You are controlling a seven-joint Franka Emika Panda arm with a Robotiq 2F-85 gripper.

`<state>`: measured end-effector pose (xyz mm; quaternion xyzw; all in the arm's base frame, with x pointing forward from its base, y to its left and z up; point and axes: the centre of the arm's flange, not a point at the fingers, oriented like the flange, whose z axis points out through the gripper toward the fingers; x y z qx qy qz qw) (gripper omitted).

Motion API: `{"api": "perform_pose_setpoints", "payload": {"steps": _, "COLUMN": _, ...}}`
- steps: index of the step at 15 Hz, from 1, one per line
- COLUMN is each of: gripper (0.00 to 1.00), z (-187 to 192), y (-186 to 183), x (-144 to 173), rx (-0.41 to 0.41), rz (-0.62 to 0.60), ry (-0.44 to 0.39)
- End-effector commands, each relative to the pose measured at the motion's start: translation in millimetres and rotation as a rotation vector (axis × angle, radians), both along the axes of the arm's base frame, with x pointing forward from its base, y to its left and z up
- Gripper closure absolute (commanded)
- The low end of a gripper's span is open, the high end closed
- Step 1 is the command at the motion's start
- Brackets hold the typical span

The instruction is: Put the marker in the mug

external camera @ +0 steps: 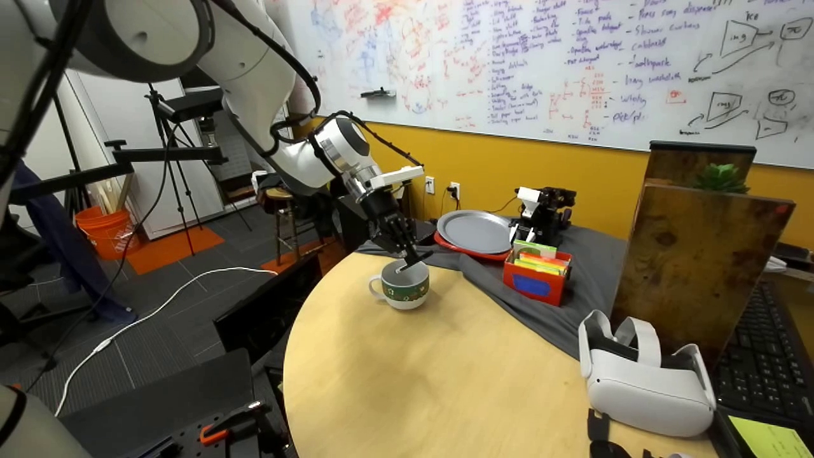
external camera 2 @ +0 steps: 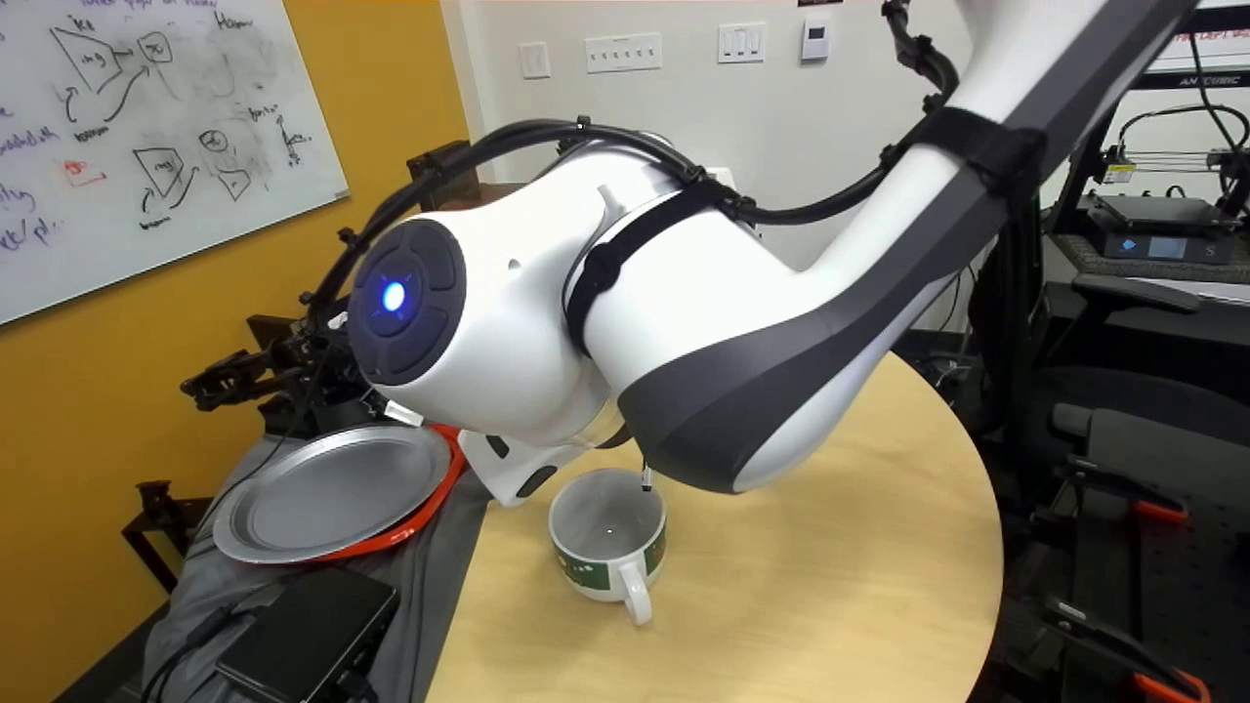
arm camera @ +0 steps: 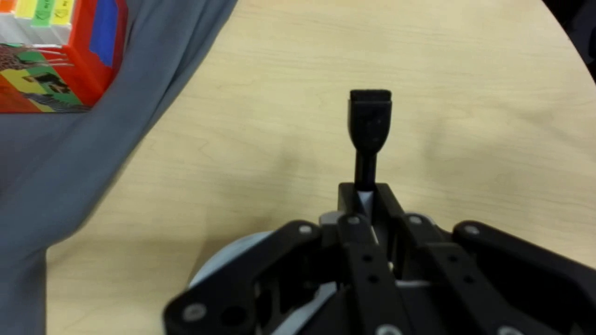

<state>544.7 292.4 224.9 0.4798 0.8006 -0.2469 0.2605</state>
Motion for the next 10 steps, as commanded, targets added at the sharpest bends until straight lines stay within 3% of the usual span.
{"api": "perform_pose_setpoints", "payload": {"steps": 1, "gripper": 0.97, "z": -0.4, "y": 5.6, "x": 15.2, "rx": -0.042, "rz": 0.031, "ry": -0.011}}
{"api": "perform_pose_setpoints", "payload": {"steps": 10, "gripper": 0.97, "z": -13.2, "y": 13.3, "x": 21.5, "rx": -0.035, "rz": 0.062, "ry": 0.022}}
